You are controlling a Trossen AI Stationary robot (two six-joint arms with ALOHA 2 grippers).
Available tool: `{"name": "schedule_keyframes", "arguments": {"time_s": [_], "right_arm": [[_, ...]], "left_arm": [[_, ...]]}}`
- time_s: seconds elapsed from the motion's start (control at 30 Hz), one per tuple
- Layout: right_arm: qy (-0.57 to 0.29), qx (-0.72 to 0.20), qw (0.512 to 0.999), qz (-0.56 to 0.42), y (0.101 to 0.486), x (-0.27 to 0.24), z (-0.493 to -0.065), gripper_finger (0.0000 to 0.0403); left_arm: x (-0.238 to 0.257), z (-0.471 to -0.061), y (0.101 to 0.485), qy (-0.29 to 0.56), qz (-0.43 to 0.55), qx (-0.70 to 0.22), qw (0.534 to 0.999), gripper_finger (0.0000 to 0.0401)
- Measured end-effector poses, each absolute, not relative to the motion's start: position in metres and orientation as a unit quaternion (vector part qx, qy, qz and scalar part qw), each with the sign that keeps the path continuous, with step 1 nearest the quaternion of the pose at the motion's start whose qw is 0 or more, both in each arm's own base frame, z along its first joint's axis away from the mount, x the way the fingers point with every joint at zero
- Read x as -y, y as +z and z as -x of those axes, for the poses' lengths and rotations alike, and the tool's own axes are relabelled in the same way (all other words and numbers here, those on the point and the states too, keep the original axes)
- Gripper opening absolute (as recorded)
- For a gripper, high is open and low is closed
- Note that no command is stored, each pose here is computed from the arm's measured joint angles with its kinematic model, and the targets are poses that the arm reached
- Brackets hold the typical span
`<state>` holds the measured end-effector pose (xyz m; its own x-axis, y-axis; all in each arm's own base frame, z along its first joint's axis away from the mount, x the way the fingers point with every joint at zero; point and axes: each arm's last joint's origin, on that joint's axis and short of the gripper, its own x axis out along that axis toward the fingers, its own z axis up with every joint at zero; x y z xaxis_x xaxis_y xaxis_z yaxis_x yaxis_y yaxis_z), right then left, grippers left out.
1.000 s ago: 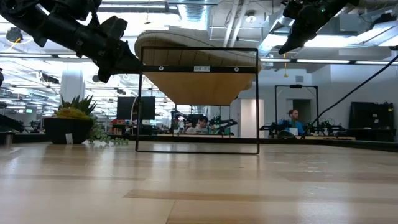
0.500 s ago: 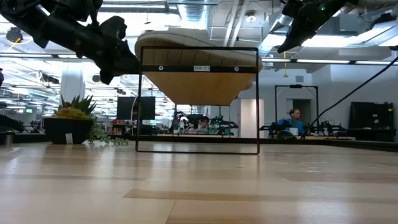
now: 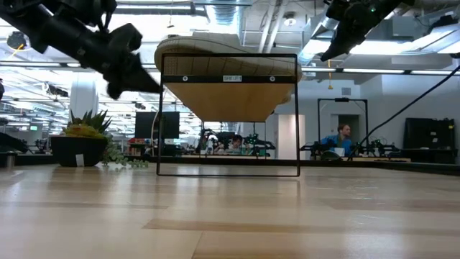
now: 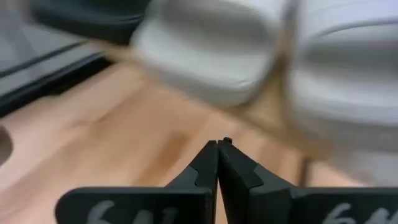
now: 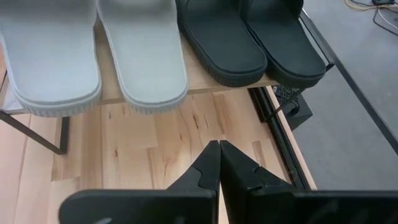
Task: Pick and place slides into the shelf
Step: Adjust the bottom gray slide on the shelf
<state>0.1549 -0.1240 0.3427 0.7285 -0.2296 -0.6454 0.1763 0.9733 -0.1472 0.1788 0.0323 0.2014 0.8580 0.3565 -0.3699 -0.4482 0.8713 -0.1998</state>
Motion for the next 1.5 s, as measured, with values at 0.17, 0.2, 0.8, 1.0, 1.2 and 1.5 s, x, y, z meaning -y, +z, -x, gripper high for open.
{"name": "schedule_keyframes", "arguments": {"time_s": [0.17, 0.2, 0.8, 1.0, 1.2, 1.5], "right_arm": [[-0.11, -0.352, 0.929, 0.034, 0.343, 0.124, -0.155, 0.0], [-0.111, -0.352, 0.929, 0.032, 0.343, 0.124, -0.155, 0.0], [0.043, -0.232, 0.971, 0.024, 0.362, 0.02, -0.216, 0.0], [0.015, -0.23, 0.973, 0.008, 0.35, -0.02, -0.247, 0.0], [0.025, -0.222, 0.975, 0.005, 0.338, -0.025, -0.271, 0.0], [0.008, -0.226, 0.974, -0.004, 0.325, -0.021, -0.291, 0.0]], "left_arm": [[-0.032, -0.158, 0.212, 0.268, 0.14, -0.188, 0.935, 0.0], [-0.031, -0.154, 0.216, 0.263, 0.145, -0.189, 0.935, 0.0], [0.018, -0.127, 0.266, 0.012, 0.22, -0.058, 0.974, 0.0], [0.024, -0.138, 0.257, 0.095, 0.222, -0.075, 0.968, 0.0], [0.024, -0.149, 0.25, 0.145, 0.217, -0.084, 0.962, 0.0], [0.035, -0.161, 0.251, 0.058, 0.219, -0.085, 0.97, 0.0]]}}
